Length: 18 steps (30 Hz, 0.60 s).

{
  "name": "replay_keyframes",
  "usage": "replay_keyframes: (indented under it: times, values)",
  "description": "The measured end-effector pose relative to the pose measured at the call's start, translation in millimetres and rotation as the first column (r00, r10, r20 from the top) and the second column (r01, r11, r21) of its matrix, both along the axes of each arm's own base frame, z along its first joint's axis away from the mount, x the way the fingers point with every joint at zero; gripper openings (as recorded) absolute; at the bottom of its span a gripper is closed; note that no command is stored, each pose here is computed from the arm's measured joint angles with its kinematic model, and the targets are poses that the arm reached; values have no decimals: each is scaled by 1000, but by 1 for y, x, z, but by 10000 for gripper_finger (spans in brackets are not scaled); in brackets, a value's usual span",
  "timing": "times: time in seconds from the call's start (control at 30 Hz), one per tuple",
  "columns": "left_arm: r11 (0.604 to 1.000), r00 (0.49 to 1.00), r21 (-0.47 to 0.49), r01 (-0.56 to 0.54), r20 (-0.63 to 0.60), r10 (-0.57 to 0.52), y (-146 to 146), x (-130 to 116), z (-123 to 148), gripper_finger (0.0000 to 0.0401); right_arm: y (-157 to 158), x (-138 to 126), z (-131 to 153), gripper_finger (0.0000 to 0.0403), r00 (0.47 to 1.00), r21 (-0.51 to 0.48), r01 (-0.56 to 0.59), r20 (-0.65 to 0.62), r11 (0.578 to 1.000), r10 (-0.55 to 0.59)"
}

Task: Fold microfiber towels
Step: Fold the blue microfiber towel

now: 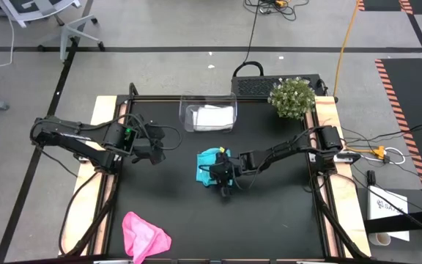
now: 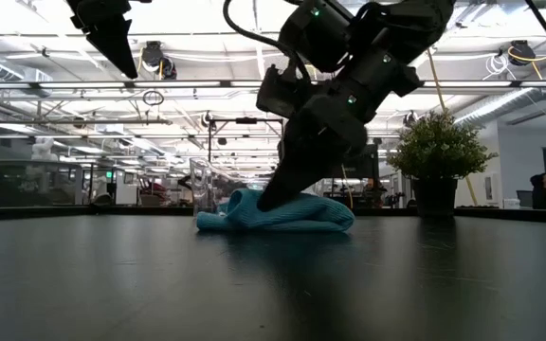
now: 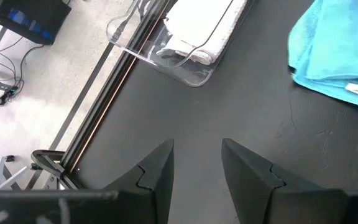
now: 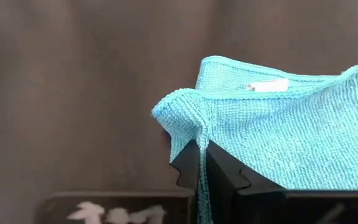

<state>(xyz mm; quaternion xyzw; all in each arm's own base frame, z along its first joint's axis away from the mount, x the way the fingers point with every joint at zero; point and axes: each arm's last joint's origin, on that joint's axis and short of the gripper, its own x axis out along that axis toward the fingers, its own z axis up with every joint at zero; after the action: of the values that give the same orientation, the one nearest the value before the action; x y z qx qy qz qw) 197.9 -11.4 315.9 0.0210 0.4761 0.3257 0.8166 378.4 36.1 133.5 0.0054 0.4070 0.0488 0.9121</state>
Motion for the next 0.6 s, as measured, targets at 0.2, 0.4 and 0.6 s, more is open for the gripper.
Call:
replay_keyframes:
  times: [0.2, 0.4, 0.6]
  values:
    - [1000, 1000, -3, 0, 0, 0, 0, 0, 0, 136, -15, 2, 7, 3, 997, -22, 64, 35, 998, -63]
    - [1000, 1000, -3, 3, -3, -3, 0, 0, 0, 136, -25, -1, 32, 1, 989, -33, 105, 111, 994, -101]
    - [1000, 1000, -23, 2, 14, -2, -1, 1, 0, 136, -29, -3, 42, 1, 983, -86, 130, 144, 988, -117]
